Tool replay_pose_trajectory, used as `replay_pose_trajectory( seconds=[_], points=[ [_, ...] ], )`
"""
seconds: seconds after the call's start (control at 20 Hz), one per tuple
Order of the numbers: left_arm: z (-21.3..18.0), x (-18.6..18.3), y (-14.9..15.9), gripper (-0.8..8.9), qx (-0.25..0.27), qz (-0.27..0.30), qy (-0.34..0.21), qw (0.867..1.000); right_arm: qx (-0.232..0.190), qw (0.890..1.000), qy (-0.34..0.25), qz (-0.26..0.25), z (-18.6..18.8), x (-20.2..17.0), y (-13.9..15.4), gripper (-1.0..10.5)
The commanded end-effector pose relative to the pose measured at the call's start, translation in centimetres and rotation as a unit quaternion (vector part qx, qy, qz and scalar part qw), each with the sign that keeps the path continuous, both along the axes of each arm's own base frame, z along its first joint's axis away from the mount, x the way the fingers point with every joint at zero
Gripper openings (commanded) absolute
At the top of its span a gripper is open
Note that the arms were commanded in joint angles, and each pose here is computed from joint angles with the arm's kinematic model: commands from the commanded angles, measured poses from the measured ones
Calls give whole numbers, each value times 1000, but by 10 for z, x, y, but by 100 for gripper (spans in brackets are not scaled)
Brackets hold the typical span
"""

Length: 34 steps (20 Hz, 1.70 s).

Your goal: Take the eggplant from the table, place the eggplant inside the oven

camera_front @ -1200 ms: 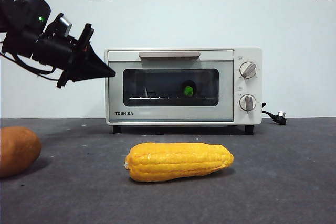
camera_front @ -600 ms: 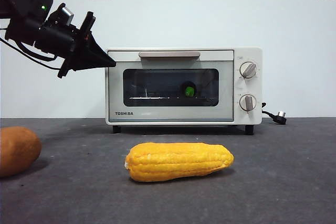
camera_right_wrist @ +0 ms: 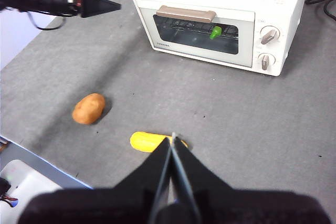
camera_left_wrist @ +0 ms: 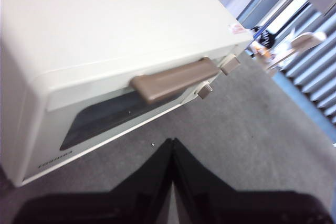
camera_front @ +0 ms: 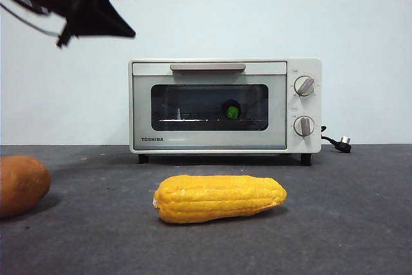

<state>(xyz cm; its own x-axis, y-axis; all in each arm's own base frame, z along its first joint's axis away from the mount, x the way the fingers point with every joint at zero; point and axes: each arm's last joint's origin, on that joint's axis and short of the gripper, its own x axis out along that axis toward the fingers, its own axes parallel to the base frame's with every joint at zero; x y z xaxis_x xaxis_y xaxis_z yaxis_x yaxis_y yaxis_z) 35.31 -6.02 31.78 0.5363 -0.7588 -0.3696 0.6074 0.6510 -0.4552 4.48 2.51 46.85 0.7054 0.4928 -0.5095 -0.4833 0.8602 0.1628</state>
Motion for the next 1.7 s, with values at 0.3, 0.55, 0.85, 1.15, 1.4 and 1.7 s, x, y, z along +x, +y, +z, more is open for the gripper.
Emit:
replay_pose_trajectory(
  seconds=[0.3, 0.55, 0.85, 1.15, 1.4, 1.7],
  points=[
    [72, -74, -2, -6, 43, 30, -100, 994, -17, 1000, -1, 9, -2, -2, -1, -12],
    [102, -122, 4, -6, 63, 80, -136, 985, -32, 999, -8, -7, -2, -1, -2, -12],
    [118, -176, 14, -6, 82, 118, -140, 980, -54, 997, -16, -45, -2, 0, -4, -12],
    [111, -215, 22, -6, 115, 115, -83, 983, -53, 997, -16, -48, -2, 0, -4, -12],
    [104, -231, 24, -6, 146, 83, -58, 984, -53, 997, -16, -48, -2, 0, -4, -12],
    [106, -234, 23, -6, 125, 56, -66, 988, -53, 997, -16, -48, -2, 0, -4, -10]
  ],
)
